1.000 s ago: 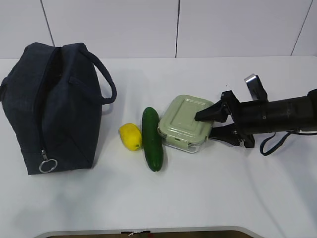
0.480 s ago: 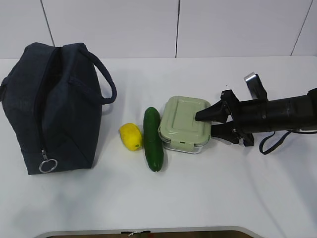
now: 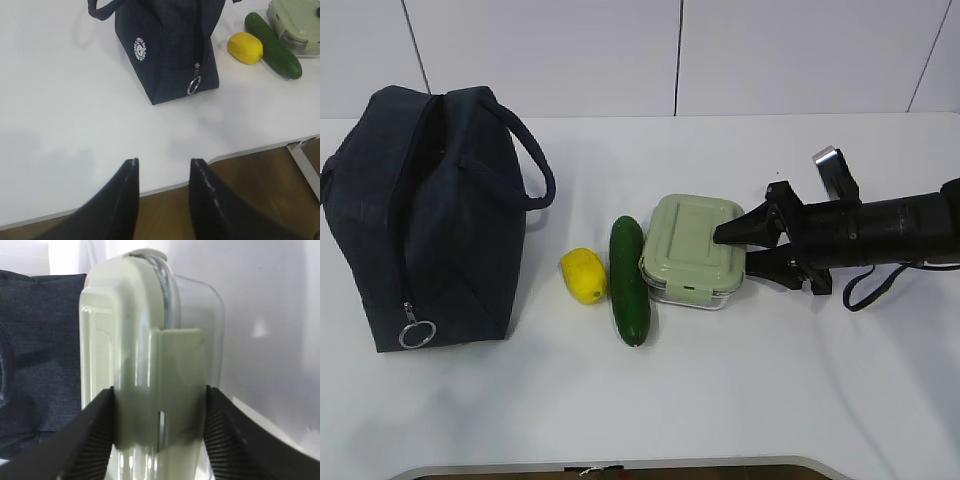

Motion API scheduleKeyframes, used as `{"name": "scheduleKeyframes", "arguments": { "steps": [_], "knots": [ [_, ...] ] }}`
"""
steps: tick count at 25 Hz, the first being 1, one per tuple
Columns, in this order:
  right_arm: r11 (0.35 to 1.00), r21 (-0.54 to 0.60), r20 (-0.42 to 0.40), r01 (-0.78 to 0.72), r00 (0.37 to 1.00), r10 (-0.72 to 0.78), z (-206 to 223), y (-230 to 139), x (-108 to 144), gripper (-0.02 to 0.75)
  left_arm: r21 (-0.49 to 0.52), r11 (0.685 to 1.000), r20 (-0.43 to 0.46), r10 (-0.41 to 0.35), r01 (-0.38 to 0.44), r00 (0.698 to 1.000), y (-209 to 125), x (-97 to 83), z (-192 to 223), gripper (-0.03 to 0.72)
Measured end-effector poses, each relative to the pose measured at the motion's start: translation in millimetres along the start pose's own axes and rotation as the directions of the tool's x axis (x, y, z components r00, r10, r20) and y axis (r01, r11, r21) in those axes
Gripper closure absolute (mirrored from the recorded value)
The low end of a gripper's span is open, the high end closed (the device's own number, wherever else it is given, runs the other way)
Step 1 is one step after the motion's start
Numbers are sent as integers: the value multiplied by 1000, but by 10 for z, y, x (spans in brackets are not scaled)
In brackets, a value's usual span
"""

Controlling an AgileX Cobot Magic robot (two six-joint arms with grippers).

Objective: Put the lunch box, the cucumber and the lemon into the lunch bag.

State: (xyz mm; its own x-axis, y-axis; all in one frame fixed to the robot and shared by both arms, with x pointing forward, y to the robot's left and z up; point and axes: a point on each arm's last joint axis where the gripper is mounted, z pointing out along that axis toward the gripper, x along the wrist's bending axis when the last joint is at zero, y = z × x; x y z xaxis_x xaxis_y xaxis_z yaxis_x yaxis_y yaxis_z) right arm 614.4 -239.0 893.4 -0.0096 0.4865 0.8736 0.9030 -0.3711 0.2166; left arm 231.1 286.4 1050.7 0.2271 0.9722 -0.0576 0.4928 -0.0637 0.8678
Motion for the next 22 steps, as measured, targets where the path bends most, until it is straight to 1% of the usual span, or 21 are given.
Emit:
{"name": "scheduleKeyframes", "arguments": {
  "steps": [8, 12, 19, 22],
  "knots": [
    [1000, 0, -4, -1, 1000, 1, 3, -1, -2, 345, 0, 1000, 0, 0, 0, 1000, 0, 0, 0, 449],
    [1000, 8, -16, 5, 1000, -4, 9, -9, -3, 346, 0, 1000, 0, 0, 0, 1000, 0, 0, 0, 449],
    [999, 28, -62, 30, 998, -28, 10, -22, 39, 347, 0, 1000, 0, 0, 0, 1000, 0, 0, 0, 449],
    [999, 28, -62, 32, 998, -30, 10, -22, 39, 348, 0, 1000, 0, 0, 0, 1000, 0, 0, 0, 449]
  ]
}}
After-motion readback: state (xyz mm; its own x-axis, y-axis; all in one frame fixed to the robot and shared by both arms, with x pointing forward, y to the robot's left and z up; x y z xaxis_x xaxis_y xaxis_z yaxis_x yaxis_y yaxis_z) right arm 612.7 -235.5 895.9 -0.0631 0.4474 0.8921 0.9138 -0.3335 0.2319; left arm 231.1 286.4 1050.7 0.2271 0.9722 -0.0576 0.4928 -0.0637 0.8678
